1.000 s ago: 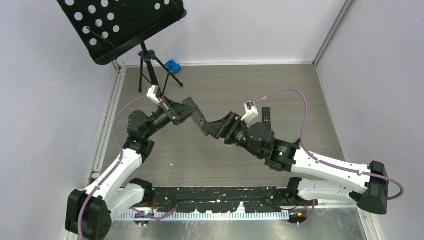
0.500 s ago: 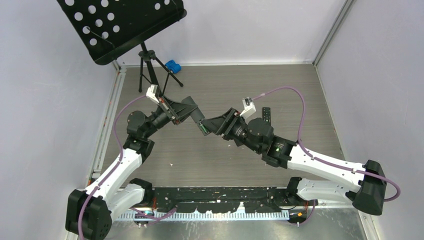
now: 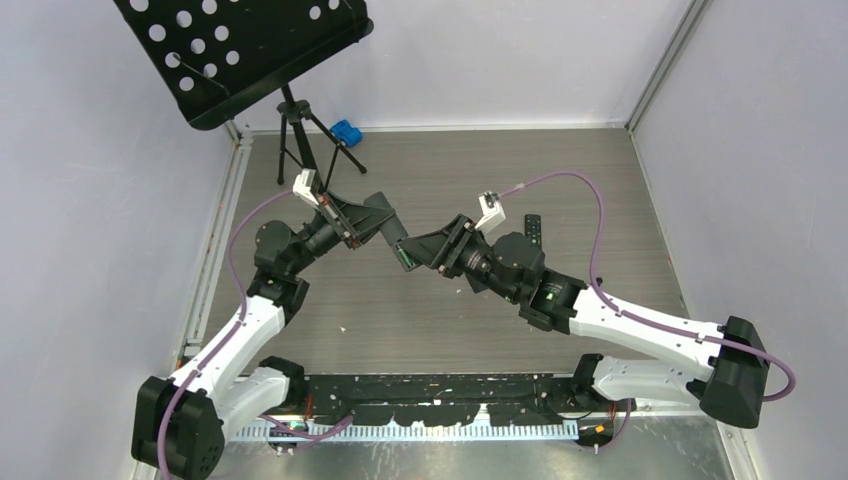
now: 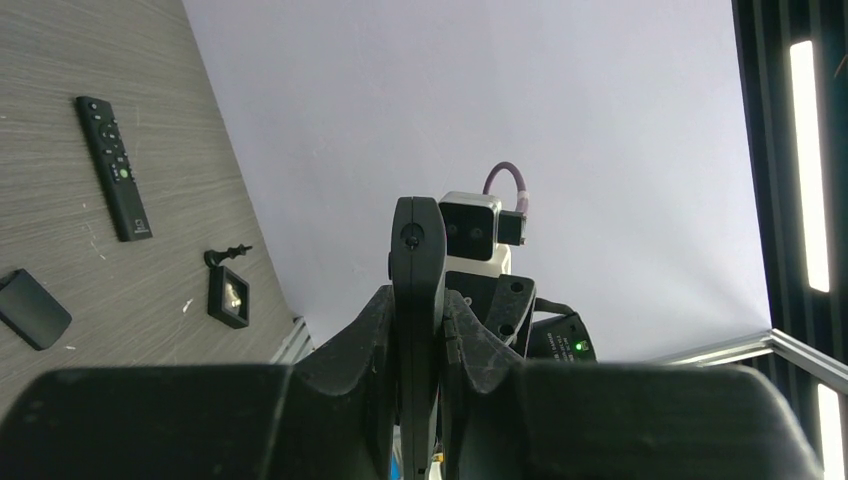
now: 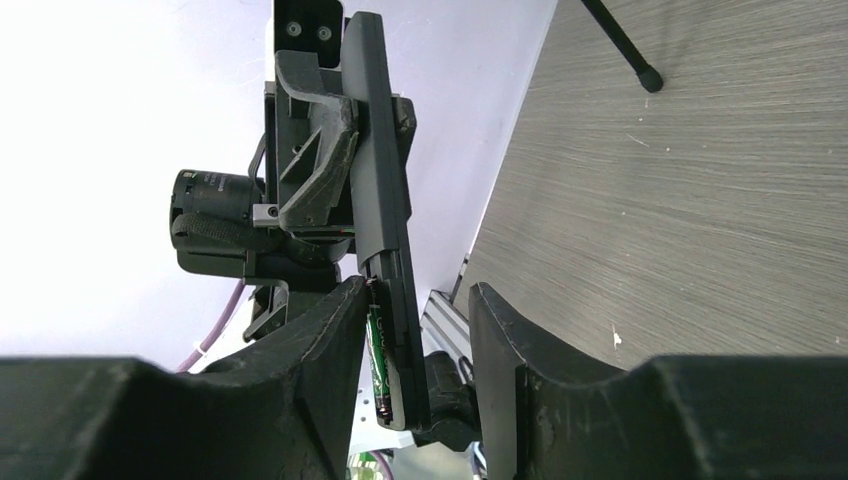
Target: Load the batteries into the remote control
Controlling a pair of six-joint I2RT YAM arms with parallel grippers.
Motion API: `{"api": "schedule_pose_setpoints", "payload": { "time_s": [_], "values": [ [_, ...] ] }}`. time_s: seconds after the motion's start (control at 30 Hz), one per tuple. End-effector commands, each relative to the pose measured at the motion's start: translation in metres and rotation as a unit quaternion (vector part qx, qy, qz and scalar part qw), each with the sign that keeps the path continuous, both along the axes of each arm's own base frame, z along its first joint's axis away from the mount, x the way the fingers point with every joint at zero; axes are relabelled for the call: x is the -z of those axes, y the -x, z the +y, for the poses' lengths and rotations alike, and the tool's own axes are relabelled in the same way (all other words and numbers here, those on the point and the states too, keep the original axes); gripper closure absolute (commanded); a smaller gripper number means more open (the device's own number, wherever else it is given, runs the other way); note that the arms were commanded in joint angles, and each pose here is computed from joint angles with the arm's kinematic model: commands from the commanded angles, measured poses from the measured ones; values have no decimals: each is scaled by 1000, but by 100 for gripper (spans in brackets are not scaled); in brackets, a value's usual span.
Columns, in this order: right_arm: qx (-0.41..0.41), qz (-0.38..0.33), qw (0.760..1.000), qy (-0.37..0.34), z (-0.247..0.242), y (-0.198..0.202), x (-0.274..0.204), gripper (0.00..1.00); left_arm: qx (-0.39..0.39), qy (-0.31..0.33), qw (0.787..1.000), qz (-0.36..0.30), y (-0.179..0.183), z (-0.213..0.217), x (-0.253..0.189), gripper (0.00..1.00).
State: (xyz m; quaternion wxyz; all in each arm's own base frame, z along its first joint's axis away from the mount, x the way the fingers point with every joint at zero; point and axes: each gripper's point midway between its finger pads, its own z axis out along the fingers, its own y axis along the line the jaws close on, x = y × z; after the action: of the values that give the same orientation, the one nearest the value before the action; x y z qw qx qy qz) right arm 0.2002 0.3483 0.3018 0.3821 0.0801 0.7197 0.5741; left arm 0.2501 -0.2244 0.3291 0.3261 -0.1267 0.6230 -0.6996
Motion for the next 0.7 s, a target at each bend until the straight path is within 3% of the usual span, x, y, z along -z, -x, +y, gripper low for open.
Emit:
{"api": "schedule_pose_setpoints", "payload": {
  "time_s": [0.0, 0.2, 0.27, 0.4, 0.53, 0.67],
  "values": [
    [-27, -20, 999, 3, 9, 5, 3, 55, 7, 30, 999, -44, 8, 2, -33, 100],
    [-49, -28, 998, 9, 12, 12, 8, 75, 10, 36, 999, -35, 6, 1, -33, 100],
    [-49, -27, 998, 14, 12, 12, 11, 77, 10, 37, 999, -35, 7, 2, -33, 100],
    [-56, -29, 998, 16, 12, 14, 13, 75, 9, 40, 999, -35, 6, 2, -35, 100],
    [-56, -28, 998, 9, 13, 14, 11, 60, 11, 39, 999, -36, 7, 2, -35, 100],
    [-54, -32, 998, 6, 14, 12, 7, 58, 11, 38, 999, -34, 7, 2, -32, 100]
  ]
}}
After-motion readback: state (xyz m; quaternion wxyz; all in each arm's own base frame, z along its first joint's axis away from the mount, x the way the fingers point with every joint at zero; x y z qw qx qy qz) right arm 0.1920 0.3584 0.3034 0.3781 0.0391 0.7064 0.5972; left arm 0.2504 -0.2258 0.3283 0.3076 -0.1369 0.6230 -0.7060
